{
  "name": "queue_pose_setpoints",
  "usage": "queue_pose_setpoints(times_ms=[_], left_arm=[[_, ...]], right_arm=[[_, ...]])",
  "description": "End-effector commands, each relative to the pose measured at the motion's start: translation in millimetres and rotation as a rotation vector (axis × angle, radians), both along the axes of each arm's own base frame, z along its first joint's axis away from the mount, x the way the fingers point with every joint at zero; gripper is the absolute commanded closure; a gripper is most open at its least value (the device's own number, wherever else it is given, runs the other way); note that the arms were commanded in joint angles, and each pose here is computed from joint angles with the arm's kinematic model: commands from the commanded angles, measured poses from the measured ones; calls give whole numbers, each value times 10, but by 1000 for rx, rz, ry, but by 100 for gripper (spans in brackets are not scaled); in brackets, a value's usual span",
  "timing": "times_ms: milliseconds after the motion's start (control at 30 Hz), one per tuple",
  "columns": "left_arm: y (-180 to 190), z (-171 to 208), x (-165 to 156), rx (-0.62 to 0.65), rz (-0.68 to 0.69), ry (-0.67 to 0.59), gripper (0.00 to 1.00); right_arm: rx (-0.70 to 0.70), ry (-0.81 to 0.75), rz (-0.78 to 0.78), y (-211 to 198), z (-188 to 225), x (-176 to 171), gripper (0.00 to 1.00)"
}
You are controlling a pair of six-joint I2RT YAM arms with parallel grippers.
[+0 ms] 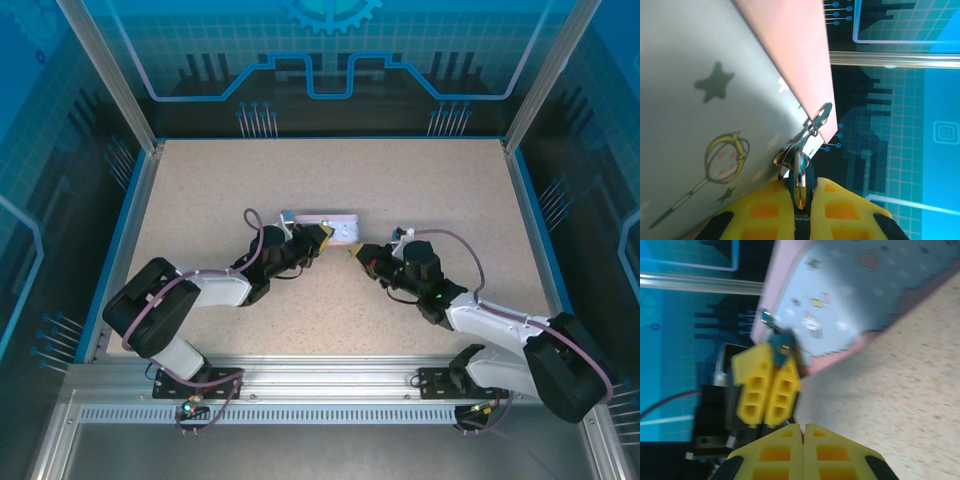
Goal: Unlock a padlock with a key
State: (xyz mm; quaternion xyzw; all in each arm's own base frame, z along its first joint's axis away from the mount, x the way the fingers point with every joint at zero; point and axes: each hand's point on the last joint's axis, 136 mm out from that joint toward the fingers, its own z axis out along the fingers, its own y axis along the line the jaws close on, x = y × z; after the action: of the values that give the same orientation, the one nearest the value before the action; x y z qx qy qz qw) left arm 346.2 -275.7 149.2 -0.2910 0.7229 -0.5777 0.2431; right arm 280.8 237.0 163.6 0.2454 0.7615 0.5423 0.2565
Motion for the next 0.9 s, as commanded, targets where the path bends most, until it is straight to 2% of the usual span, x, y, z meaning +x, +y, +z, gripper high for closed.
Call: queue_pose_setpoints(times_ms=[0,167,467,633,867], left_arm=[[4,203,-7,-39,9,-60,100],[-60,252,-23,-82,-24,-77,100],[-196,344,-70,-176,-119,-100,100],[-192,312,-86,-219,-125,-103,100],[-170,305,-83,-218,-122,-111,100]], right_arm=[[36,15,-67,-22,118,85,100],[83,31,-64,81,124,181,100],[71,16,-51,145,160,267,100],[74,36,-78,19,63,244,100],[37,71,-102,-125,-32,185,100]])
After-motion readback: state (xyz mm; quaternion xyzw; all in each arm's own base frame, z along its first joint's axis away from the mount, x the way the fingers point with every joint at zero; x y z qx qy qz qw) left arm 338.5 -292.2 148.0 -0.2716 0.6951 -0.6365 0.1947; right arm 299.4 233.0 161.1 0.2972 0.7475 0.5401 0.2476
